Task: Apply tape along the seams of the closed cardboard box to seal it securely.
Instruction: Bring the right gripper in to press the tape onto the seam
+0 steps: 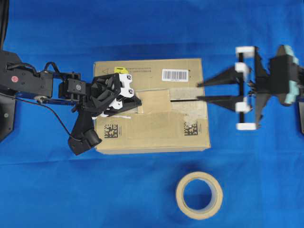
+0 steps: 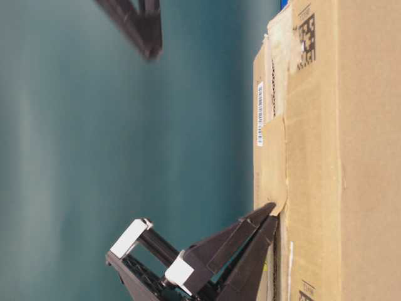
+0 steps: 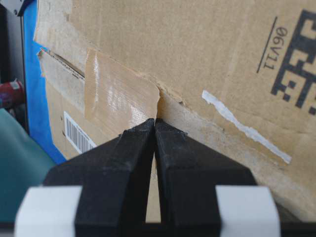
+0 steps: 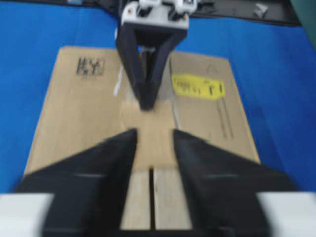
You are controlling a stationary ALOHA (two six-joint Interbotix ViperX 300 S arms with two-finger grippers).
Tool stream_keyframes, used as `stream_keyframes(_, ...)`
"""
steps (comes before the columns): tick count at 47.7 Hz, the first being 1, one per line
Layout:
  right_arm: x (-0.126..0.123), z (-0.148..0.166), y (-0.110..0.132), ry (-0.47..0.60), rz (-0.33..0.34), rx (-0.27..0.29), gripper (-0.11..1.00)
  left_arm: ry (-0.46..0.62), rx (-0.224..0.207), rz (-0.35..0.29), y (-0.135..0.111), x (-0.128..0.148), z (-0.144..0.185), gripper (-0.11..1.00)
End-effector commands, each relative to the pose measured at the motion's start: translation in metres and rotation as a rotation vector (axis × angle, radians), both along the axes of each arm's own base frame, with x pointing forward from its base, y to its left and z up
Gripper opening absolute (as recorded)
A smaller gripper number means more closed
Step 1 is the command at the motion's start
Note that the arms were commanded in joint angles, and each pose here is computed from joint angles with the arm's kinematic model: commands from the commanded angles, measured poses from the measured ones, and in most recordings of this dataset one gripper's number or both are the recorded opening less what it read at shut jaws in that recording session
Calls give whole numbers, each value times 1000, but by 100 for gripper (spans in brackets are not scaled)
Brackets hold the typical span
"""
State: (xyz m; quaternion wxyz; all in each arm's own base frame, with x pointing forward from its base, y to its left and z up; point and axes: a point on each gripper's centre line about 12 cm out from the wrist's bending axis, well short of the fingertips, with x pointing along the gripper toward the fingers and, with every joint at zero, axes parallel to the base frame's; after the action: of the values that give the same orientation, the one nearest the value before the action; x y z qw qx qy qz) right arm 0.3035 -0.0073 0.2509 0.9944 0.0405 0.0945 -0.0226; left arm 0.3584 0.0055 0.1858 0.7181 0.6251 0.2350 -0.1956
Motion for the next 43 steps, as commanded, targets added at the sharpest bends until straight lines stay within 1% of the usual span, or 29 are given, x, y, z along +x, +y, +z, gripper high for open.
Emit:
stream_keyframes(1,18,14,0,-41,-2,4,57,-14,1,4,2,2,6,0)
stream_keyframes(3,25,13,0,-38,-1,4,65,-15,1,4,2,2,6,0)
stream_keyframes(4,28,13,0,-38,-1,4,66,-15,1,2,1,2,6,0)
stream_keyframes(5,34,12,1,-32,2,3,65,-14,1,4,2,2,6,0)
stream_keyframes(8,43,10,0,-18,-1,5,56,-15,1,4,2,2,6,0)
stream_keyframes(10,48,8,1,-8,1,5,54,-15,1,4,2,2,6,0)
stream_keyframes(16,60,0,1,24,2,6,56,-17,0,5,2,3,7,0)
stream_keyframes(25,72,-15,1,72,4,3,56,-17,0,5,2,3,7,0)
stream_keyframes(34,81,-32,0,132,6,-1,57,-18,0,8,3,4,7,0)
stream_keyframes(43,87,-53,-5,207,-6,4,57,-18,-2,9,3,4,7,0)
